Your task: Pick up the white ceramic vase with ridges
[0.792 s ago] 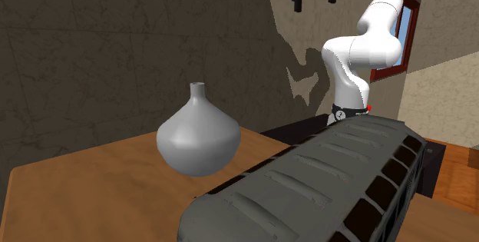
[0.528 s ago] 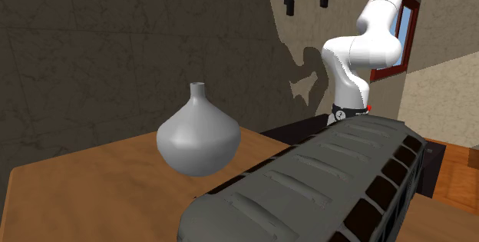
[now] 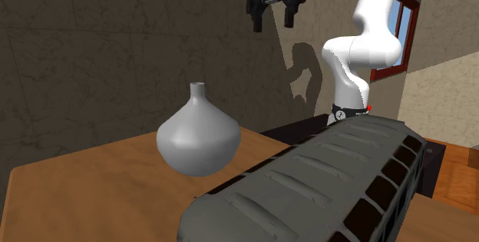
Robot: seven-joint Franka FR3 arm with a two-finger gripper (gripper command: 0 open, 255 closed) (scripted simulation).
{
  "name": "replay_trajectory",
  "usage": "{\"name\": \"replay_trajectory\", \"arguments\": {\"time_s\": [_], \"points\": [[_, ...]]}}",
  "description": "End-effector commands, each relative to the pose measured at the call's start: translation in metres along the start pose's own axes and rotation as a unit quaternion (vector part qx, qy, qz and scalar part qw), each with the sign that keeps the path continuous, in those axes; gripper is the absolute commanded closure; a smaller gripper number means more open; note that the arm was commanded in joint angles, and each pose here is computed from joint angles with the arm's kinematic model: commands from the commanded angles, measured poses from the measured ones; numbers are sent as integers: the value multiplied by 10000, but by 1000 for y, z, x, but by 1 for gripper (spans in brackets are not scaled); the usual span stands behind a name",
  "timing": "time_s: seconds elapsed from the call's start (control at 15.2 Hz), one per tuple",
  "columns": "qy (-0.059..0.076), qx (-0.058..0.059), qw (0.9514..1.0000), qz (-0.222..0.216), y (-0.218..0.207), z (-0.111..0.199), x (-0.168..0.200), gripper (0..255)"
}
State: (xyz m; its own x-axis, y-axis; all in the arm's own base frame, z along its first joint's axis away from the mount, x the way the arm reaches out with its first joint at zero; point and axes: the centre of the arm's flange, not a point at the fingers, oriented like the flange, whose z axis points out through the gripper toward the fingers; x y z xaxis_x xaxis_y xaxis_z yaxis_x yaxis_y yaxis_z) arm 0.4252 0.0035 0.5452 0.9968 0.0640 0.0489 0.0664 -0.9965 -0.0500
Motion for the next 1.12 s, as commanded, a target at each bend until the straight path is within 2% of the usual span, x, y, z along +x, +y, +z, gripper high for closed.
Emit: {"name": "replay_trajectory", "arguments": {"time_s": [0.0, 0.86, 1.06], "points": [[-29, -36, 10000, -33, 10, 12, 22, 0], [-221, -250, 9992, -237, 46, 94, 171, 0], [-221, -250, 9992, -237, 47, 110, 171, 0]]}}
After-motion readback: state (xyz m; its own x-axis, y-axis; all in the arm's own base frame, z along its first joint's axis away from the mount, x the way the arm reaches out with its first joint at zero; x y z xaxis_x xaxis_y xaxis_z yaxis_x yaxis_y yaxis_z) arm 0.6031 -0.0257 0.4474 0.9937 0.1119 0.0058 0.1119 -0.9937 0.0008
